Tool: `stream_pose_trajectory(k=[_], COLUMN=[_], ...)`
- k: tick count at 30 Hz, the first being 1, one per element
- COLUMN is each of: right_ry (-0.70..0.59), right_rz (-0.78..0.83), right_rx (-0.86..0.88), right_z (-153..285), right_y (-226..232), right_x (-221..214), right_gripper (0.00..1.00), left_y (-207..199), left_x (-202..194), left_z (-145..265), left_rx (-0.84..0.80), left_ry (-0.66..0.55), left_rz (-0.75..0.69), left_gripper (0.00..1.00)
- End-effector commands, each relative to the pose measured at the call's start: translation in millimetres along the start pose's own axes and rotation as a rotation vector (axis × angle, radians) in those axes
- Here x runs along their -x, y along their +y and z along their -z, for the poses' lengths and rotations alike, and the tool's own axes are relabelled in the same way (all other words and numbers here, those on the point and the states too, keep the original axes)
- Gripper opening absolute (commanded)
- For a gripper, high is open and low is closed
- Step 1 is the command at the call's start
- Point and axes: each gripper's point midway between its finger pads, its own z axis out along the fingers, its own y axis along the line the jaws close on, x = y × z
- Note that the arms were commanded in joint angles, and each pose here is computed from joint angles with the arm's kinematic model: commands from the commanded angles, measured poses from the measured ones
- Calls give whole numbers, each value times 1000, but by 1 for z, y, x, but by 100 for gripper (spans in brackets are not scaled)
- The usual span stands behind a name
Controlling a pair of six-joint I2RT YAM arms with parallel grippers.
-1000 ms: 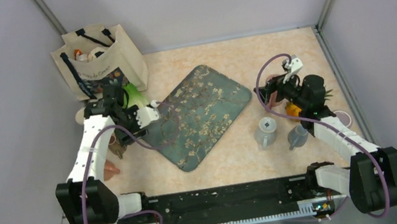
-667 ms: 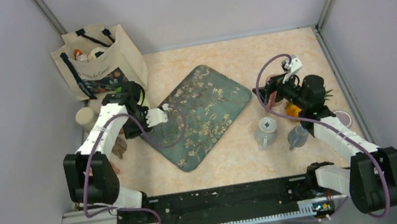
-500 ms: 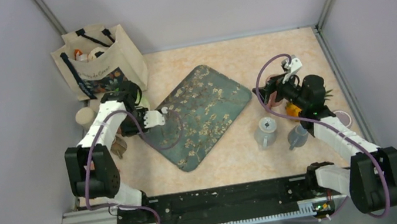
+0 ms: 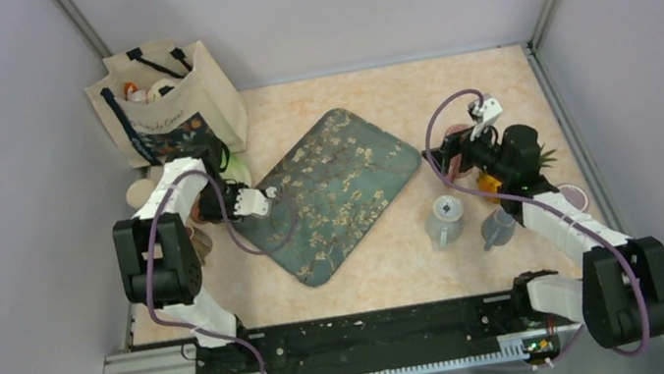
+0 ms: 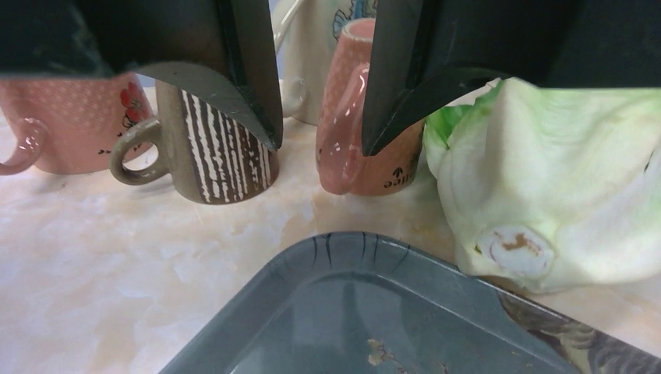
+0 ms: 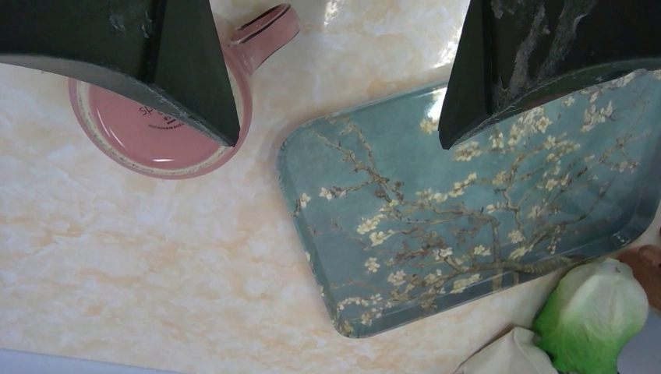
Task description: Turn the mug right side up
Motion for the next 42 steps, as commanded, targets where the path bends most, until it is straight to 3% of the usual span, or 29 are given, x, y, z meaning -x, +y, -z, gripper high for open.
stream_pose_trajectory(k=[1,18,20,24,25,30,34,38,42], right_ry=[4,-16,-17,-18,-17,-16,11,51,76], right_rz=[20,21,19,18,17,1,-32,-50,-106], right_rx=[17,40,45,46,47,62,83,126,237], right_z=[-5,-5,-5,-4,-4,-5,-9,-20,-34], right_y=[2,6,7,7,7,11,19,42,87], right_x=[3,3,3,4,4,9,16,24,33], right_gripper=[99,99,99,99,99,99,99,99,99], left_y=[11,13,13,14,14,13,31,34,35], left_x=[-1,-30,-30,-30,-27,-18,-1,13,47], left_z=[-7,-33,-37,-36,-32,-13,15,39,68], left_rx=[12,-44,-38,-27,-21,-12,72,56,55], left_ry=[-10,146,149,146,133,83,-19,-107,-291], left_rz=[-50,-196,-208,-193,-176,-42,228,441,623], left_gripper=[47,47,38,4,0,0,0,0,0])
